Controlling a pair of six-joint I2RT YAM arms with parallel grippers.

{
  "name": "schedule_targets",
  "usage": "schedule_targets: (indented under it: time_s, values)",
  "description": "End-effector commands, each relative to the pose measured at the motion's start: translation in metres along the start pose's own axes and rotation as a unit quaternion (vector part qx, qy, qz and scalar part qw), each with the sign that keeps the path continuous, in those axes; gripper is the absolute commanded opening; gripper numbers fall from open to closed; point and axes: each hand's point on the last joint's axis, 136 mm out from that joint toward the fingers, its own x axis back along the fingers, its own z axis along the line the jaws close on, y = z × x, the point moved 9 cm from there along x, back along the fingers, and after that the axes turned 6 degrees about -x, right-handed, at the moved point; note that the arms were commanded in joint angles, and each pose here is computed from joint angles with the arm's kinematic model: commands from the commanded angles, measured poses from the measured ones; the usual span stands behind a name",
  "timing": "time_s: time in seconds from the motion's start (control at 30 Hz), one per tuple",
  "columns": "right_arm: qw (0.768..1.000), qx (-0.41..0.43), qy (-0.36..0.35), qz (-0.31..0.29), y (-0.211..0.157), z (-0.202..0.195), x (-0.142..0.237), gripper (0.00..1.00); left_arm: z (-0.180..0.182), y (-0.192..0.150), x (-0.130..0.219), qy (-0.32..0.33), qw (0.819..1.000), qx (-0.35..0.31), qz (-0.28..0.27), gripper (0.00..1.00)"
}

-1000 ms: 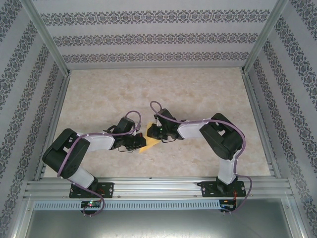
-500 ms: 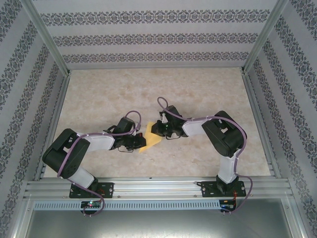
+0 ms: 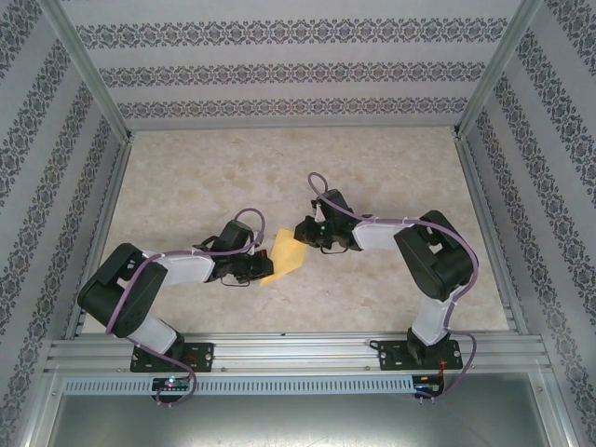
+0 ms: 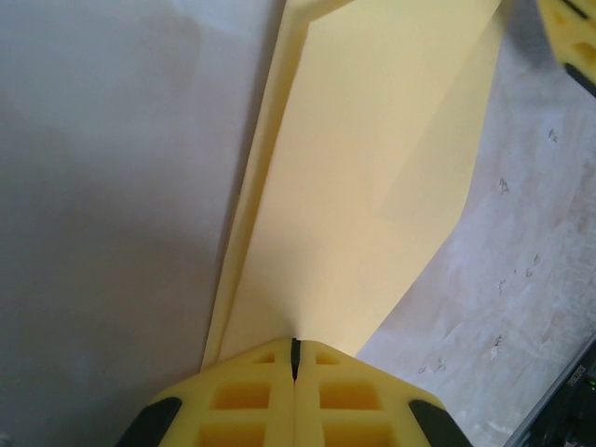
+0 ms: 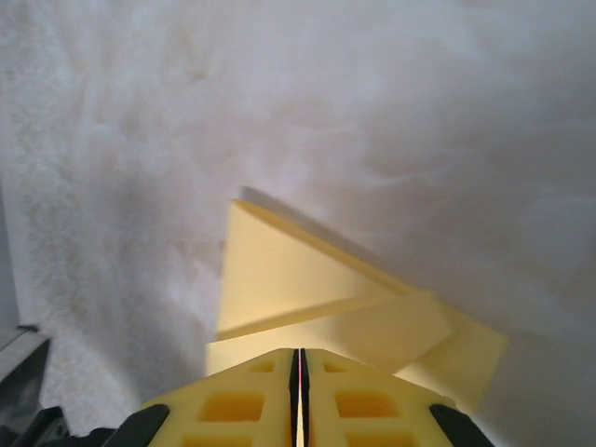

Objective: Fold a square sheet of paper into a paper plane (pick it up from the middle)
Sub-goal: Fourth fold the wing at the center of the table.

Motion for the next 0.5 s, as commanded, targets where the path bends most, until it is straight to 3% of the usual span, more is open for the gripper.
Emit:
schedule_targets:
  time_s: [0.0,0.2,0.3,0.47]
  values:
    - [1.0,0.019,0.007,0.005,-0.012,0.015,-0.006,0.13,0.029,-0.03,-0.004,0.081,0.995,0.026,0.056,0.0]
    - [1.0,0.01,-0.002,0.022,-0.022,0.007,-0.033,0.12,0.029,-0.03,-0.004,0.083,0.994,0.024,0.06,0.0]
    - [0.999,0.002,-0.04,0.014,-0.016,-0.012,-0.038,0.11,0.028,-0.031,-0.003,0.081,0.995,0.023,0.061,0.0]
    - [0.997,-0.016,-0.071,-0.013,0.008,-0.039,-0.024,0.11,0.028,-0.03,-0.003,0.081,0.995,0.023,0.062,0.0]
